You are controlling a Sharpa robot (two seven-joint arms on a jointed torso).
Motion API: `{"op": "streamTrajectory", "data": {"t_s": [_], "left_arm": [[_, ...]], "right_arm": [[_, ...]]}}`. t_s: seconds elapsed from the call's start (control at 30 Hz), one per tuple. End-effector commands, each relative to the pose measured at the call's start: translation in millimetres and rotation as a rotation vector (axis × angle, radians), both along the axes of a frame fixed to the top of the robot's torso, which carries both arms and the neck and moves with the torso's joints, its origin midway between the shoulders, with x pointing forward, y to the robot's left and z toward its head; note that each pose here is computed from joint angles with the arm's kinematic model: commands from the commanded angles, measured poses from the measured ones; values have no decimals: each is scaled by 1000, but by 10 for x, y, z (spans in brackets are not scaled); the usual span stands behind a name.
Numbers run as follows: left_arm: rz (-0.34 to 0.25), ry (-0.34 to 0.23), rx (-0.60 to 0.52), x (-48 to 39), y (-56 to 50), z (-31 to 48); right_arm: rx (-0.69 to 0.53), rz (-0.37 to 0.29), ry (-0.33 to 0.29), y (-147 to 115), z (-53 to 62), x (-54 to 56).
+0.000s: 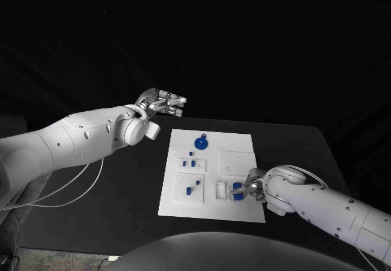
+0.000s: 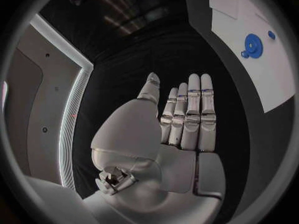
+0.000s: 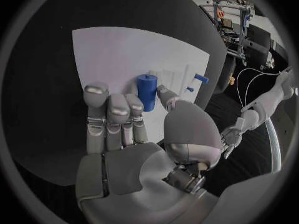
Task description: Assemble the parts on the task board
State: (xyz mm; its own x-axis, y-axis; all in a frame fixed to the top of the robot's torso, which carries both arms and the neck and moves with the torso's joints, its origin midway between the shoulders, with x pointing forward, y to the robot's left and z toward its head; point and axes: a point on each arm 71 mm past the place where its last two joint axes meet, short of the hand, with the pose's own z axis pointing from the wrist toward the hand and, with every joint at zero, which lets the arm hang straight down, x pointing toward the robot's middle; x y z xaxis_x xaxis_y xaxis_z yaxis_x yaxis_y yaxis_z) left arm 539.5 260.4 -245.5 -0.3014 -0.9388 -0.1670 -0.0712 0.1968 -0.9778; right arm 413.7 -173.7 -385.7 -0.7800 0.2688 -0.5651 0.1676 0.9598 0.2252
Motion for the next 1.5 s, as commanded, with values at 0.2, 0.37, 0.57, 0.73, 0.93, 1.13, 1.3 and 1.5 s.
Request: {"op": "streamTrajectory", "data": {"t_s": [0.2, 0.37, 0.57, 0.73, 0.93, 1.13, 1.3, 1.5], "left_arm": [[-15, -3, -5, 0, -34, 7], [-18, -1, -6, -1, -40, 6], [-18, 1, -6, -2, -34, 5], [-18, 5, -5, -4, -26, 3], [-17, 7, -4, -5, -18, 2], [-18, 10, -3, -8, -12, 0], [-21, 12, -3, -9, -14, 0], [-25, 14, -3, -10, -26, -2]], "right_arm": [[-4, 18, -16, 64, -88, -20], [-3, 9, -24, 60, -102, -10], [22, -44, -43, -2, -91, 1], [71, -112, -65, -58, -51, -1], [128, -174, -74, -120, 64, -10], [167, -200, -76, -135, 213, -11], [186, -197, -76, -98, 296, -22], [205, -167, -27, 36, 302, -50]]}}
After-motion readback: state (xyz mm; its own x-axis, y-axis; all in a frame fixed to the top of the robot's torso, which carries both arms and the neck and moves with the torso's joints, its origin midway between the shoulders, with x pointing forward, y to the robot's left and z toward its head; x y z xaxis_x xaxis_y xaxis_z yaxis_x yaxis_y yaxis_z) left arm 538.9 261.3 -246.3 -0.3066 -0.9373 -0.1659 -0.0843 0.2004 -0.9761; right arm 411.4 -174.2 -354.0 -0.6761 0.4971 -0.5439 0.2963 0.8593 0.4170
